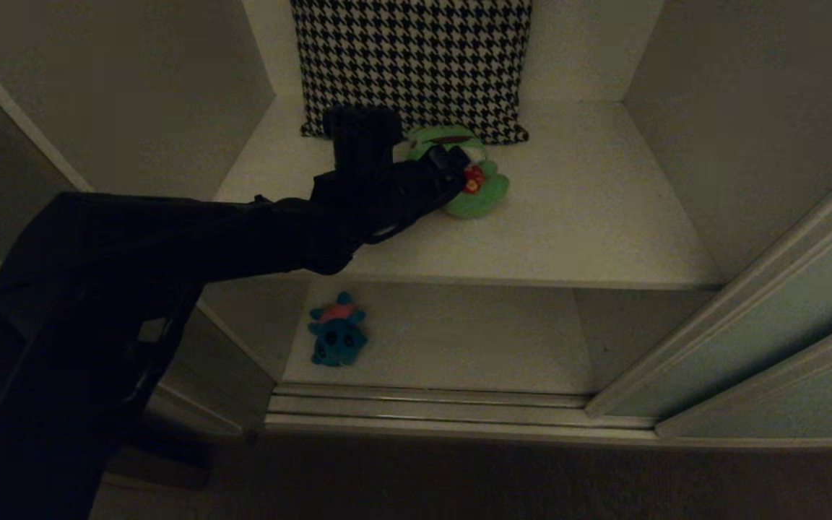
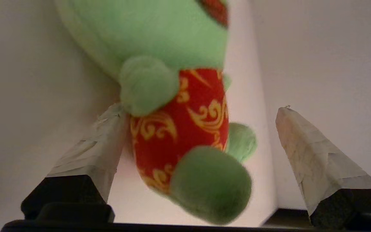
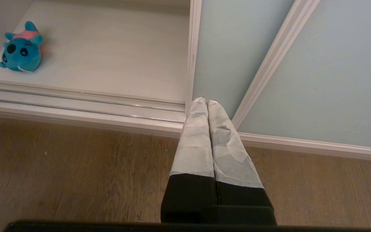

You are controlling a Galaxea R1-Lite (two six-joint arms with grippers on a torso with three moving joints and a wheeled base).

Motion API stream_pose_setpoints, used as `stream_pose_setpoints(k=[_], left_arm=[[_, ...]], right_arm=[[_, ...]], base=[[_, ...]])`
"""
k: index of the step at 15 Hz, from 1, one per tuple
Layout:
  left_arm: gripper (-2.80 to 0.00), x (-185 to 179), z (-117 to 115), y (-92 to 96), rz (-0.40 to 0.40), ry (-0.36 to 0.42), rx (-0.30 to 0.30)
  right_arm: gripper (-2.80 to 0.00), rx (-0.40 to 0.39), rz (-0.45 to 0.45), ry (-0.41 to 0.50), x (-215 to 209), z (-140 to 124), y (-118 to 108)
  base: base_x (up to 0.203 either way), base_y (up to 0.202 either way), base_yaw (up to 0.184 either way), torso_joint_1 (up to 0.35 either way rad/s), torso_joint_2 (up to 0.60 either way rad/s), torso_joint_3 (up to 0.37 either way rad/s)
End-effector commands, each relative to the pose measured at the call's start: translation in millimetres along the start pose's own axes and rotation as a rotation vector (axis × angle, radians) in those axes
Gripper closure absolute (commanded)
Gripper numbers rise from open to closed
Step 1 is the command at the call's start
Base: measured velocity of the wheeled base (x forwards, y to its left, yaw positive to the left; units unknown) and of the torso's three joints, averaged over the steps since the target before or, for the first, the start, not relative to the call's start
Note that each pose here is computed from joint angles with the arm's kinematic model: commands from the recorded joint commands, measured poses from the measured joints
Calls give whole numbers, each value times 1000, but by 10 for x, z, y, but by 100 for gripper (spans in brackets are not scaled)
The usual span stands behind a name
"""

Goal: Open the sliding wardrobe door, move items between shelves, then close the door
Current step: Place the green doll on the lower shelf

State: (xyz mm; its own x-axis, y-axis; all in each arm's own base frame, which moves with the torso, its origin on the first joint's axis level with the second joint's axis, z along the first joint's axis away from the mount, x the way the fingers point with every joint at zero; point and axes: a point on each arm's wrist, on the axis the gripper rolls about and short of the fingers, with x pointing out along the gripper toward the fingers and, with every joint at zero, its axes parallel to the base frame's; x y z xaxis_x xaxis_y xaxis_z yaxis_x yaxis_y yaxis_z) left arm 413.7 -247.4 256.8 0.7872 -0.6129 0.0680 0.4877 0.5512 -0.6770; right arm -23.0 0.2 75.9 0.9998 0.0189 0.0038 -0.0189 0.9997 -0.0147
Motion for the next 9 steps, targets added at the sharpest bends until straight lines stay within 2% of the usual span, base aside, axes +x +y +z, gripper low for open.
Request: stream_pose_setpoints(k=[1, 3, 5, 7, 8, 9], left_arm=[[-280, 54, -56, 63, -9, -9, 38], [-280, 99, -94, 100, -36, -35, 128], [-280, 151, -163, 173, -41, -43, 193], [-280, 183, -215, 217, -38, -40, 219], [0, 183, -216, 219, -34, -42, 217], [0, 188, -225, 229, -32, -42, 215]], right_arm=[[0, -1, 1, -2, -1, 0, 0], [0, -1, 1, -4, -2, 3, 0], [0, -1, 1, -2, -2, 1, 0], [0, -1, 1, -4, -3, 1, 0], [0, -1, 1, -2, -2, -2, 0], [0, -1, 1, -3, -3, 0, 0]], base=[[0, 0, 0, 0, 0, 0], [0, 0, 0, 0, 0, 0], [0, 0, 0, 0, 0, 0], [0, 0, 0, 0, 0, 0], [0, 0, 0, 0, 0, 0], [0, 0, 0, 0, 0, 0]])
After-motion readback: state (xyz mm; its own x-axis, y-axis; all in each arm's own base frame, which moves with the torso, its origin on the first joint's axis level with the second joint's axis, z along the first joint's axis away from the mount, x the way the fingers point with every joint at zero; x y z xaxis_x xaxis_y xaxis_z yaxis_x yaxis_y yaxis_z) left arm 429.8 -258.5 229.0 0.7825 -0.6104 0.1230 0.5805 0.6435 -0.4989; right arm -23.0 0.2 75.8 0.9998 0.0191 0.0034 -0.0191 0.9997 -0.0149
